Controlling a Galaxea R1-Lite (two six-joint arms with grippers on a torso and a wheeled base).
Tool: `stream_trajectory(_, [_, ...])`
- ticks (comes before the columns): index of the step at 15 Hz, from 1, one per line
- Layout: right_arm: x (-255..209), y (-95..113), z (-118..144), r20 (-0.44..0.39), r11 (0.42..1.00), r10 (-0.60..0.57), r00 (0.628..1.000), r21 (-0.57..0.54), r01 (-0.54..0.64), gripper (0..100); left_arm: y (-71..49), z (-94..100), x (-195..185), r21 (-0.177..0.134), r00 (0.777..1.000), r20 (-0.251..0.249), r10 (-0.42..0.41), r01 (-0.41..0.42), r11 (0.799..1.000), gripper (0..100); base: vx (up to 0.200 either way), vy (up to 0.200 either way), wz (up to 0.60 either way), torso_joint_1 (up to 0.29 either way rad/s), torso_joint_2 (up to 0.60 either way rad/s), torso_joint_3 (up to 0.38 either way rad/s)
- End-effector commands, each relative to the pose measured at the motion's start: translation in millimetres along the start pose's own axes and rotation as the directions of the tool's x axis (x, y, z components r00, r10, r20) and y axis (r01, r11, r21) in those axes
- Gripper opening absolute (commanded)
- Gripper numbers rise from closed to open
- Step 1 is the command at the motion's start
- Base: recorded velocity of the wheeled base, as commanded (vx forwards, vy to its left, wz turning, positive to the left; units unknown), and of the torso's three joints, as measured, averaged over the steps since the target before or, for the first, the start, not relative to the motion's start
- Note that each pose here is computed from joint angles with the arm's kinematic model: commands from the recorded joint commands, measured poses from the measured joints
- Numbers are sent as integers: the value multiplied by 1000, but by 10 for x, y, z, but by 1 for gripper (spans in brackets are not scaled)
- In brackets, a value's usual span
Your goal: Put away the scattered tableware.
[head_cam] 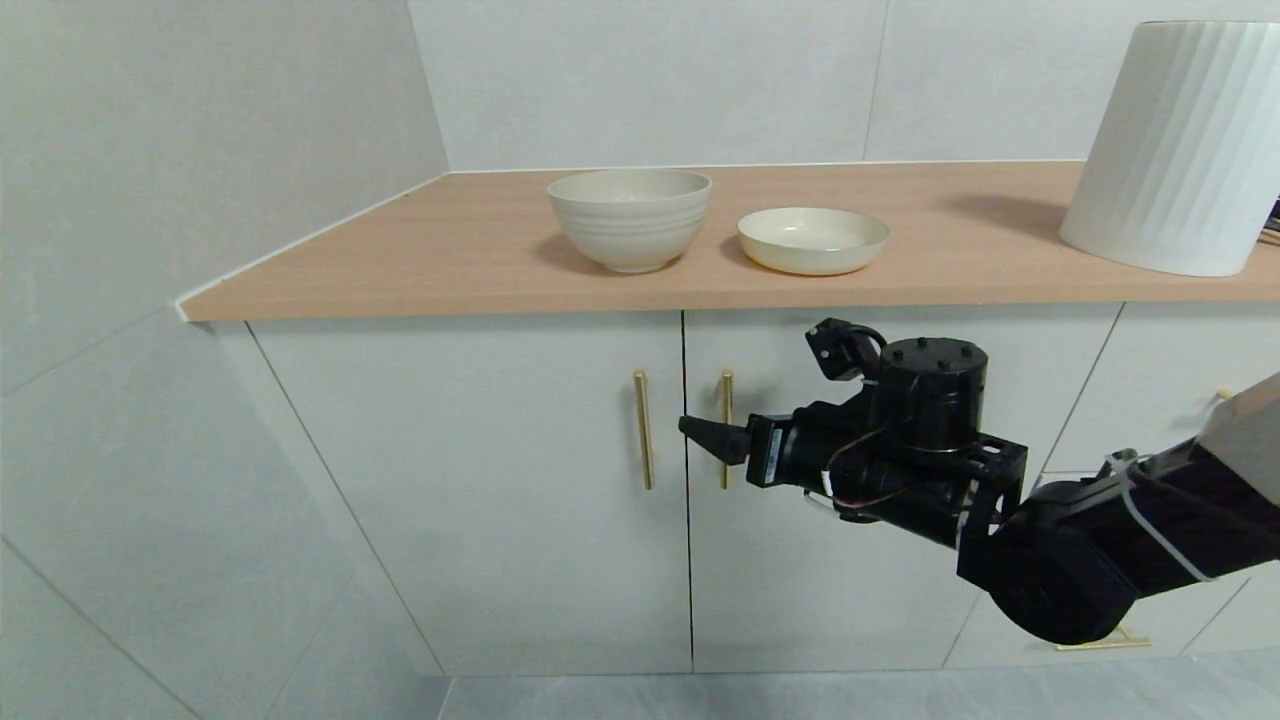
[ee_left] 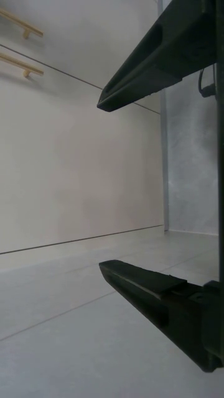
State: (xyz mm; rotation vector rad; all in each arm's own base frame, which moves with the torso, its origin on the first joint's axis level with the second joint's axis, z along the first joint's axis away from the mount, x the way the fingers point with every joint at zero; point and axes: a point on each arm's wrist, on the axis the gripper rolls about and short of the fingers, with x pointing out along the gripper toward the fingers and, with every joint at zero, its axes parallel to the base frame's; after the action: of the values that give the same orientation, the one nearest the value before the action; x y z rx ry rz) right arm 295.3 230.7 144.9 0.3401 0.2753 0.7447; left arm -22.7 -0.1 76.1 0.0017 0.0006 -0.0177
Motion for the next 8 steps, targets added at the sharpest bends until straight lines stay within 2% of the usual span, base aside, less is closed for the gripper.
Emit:
stream_trajectory(1, [90, -45, -116, -15, 1000, -3, 1000, 19, 4, 100, 0, 0, 0, 0, 1000, 1, -1, 1, 1000, 100, 0, 0, 0, 0, 0, 0])
stream_trajectory(8, [198, -58, -113, 18, 1000, 10, 1000, 29, -11, 100, 0, 0, 0, 0, 1000, 1, -1, 1, 1000, 100, 0, 0, 0, 0, 0, 0])
